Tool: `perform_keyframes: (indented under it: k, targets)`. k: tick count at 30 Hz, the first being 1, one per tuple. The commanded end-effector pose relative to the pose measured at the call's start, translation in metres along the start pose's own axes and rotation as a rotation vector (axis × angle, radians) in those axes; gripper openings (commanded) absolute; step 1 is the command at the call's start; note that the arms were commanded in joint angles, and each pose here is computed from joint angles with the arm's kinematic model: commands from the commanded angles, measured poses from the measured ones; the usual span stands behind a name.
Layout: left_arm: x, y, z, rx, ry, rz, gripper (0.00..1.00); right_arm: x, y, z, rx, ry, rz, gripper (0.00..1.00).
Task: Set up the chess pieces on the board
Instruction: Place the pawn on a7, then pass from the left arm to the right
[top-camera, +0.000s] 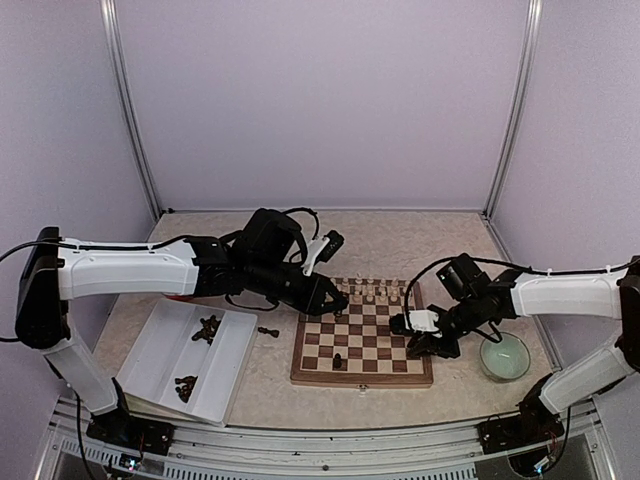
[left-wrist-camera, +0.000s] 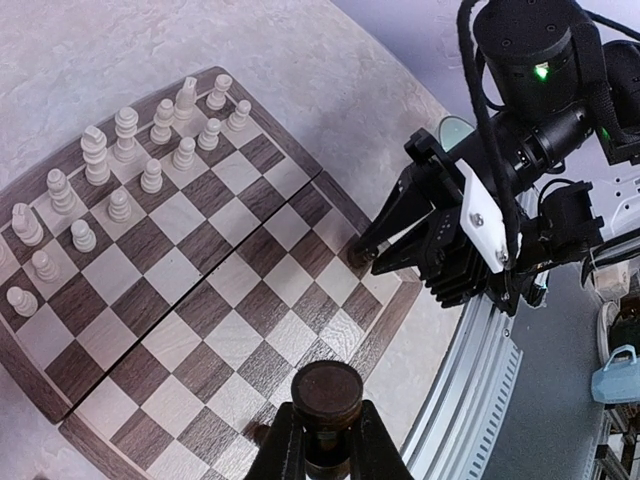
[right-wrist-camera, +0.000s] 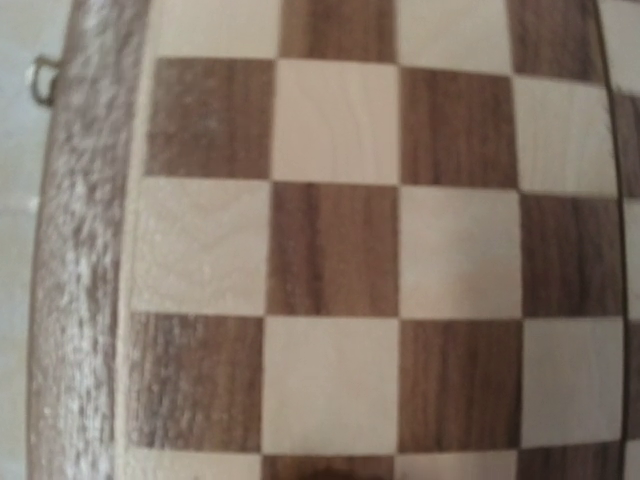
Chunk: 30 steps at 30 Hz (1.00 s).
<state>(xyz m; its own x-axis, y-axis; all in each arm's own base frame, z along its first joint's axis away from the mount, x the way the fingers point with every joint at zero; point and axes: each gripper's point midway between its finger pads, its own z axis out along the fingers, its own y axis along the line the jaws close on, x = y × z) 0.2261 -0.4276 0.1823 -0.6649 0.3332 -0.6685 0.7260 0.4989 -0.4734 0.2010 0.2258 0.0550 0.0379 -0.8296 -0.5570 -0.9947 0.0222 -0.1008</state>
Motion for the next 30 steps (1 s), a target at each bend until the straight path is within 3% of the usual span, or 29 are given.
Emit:
perform_keyframes:
  k: [1, 6, 14, 20, 30]
  targets:
    - [-0.006, -0.007, -0.006, 0.019, -0.023, 0.011, 0.11, -0.002, 0.001, -0.002, -0.006, 0.009, -0.001, 0.28]
    - [-0.003, -0.014, -0.005, 0.059, 0.007, 0.010, 0.11, -0.036, -0.014, -0.031, 0.016, -0.035, -0.027, 0.40]
    - [0.013, -0.050, 0.004, 0.272, 0.120, -0.006, 0.11, -0.126, -0.035, -0.083, 0.108, -0.176, -0.199, 0.43]
    - [0.023, -0.065, 0.011, 0.379, 0.184, -0.028, 0.12, -0.151, -0.014, -0.068, 0.068, -0.122, -0.365, 0.46]
    - [0.028, -0.069, 0.022, 0.459, 0.229, -0.084, 0.15, -0.152, 0.014, -0.044, 0.049, -0.019, -0.518, 0.49]
